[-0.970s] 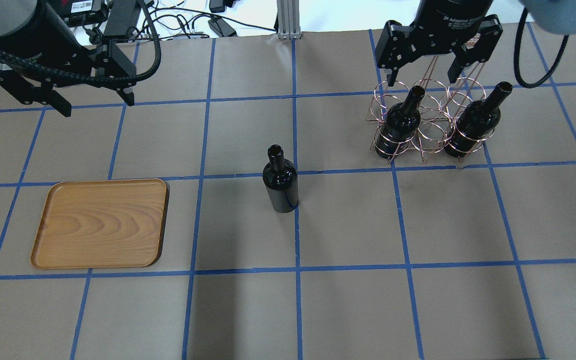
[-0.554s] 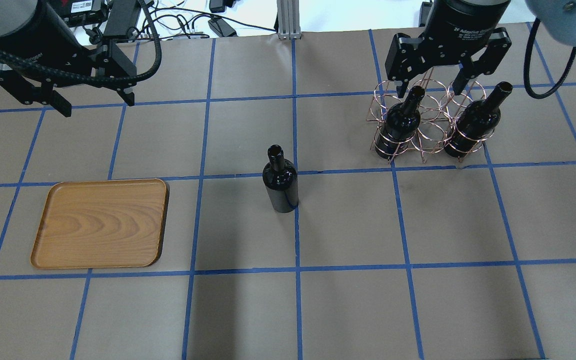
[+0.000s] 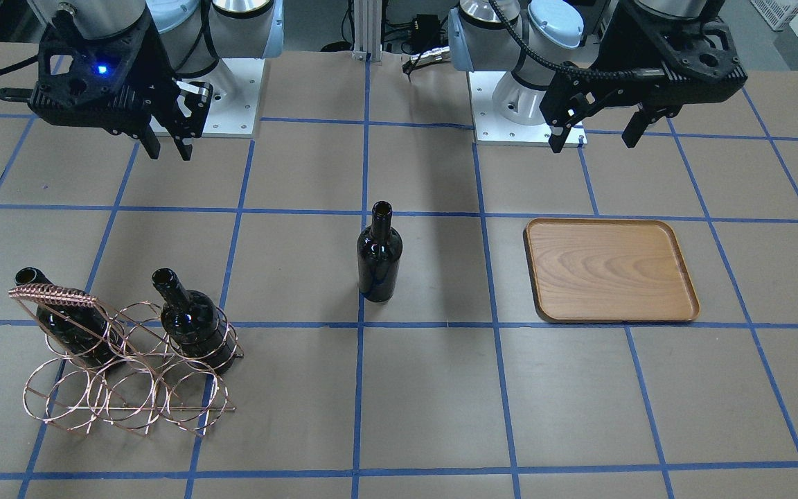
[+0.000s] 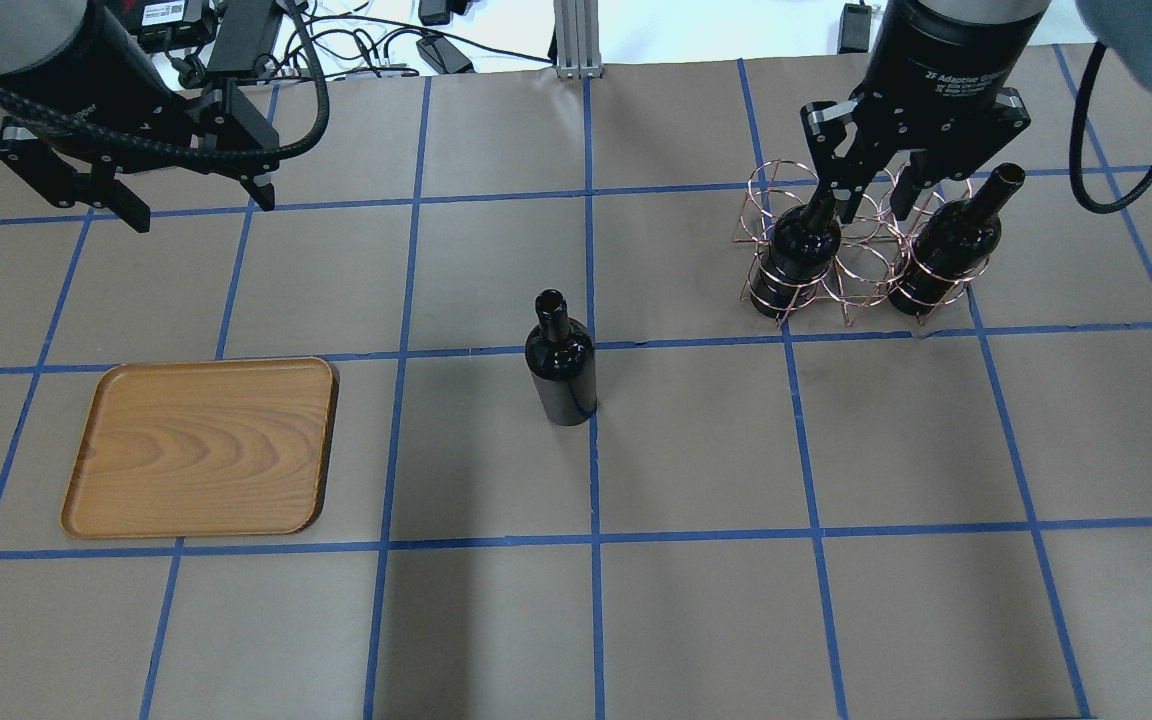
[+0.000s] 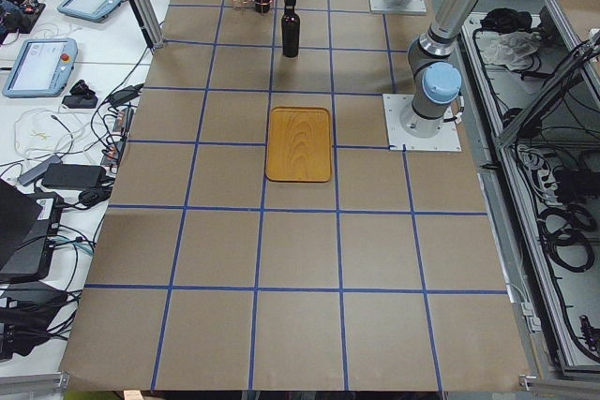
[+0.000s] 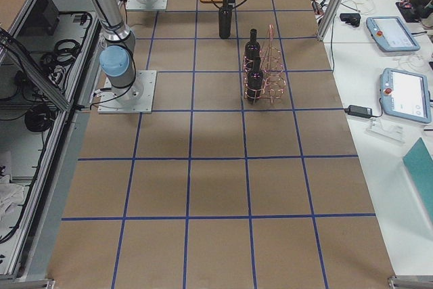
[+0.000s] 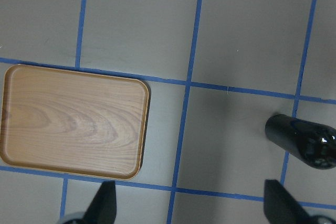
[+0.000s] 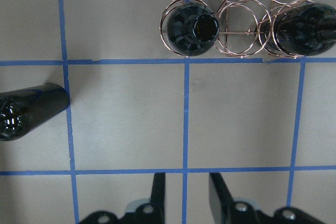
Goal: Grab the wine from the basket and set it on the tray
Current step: 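Raise the right gripper back over the wire rack, then move the left gripper over the standing bottle and lower onto it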
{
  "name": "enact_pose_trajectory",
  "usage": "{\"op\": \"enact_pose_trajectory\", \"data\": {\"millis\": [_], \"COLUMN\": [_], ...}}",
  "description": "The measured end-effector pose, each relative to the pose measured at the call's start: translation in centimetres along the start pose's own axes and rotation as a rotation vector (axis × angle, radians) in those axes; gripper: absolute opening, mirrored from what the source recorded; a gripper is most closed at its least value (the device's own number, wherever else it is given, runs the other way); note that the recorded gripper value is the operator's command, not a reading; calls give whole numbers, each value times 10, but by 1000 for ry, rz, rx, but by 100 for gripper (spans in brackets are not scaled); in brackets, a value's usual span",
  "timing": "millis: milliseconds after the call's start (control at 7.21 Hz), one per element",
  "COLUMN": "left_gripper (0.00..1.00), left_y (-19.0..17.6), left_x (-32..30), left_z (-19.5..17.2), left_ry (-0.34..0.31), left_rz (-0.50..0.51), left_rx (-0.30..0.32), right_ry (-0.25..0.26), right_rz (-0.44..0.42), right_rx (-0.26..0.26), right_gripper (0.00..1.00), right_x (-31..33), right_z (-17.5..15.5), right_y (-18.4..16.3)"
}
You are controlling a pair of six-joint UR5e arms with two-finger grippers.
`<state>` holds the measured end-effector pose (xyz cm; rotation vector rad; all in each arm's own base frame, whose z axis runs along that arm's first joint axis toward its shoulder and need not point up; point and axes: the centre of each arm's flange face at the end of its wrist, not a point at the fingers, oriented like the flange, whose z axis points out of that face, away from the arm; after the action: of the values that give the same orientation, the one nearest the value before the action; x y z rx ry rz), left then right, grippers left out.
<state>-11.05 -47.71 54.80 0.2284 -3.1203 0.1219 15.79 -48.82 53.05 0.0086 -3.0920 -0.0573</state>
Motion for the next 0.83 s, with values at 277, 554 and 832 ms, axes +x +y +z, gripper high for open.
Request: {"op": "enact_pose_trajectory", "data": {"millis": [277, 554, 832], "left_gripper": [100, 100, 100], "left_y": [-12, -18, -20], "left_x": [10, 58, 106], "left_z": [7, 24, 52], "left_ry": [11, 14, 13], "left_rz": [-21, -17, -13], "left_rx": [23, 45, 36], "right_ry": [9, 10, 10], "right_rz": [1, 3, 4], "right_rx": [1, 1, 0], "right_gripper": [100, 100, 100], "right_x": [1, 2, 3], "right_z": [1, 1, 1], "right_y": [0, -1, -1]}}
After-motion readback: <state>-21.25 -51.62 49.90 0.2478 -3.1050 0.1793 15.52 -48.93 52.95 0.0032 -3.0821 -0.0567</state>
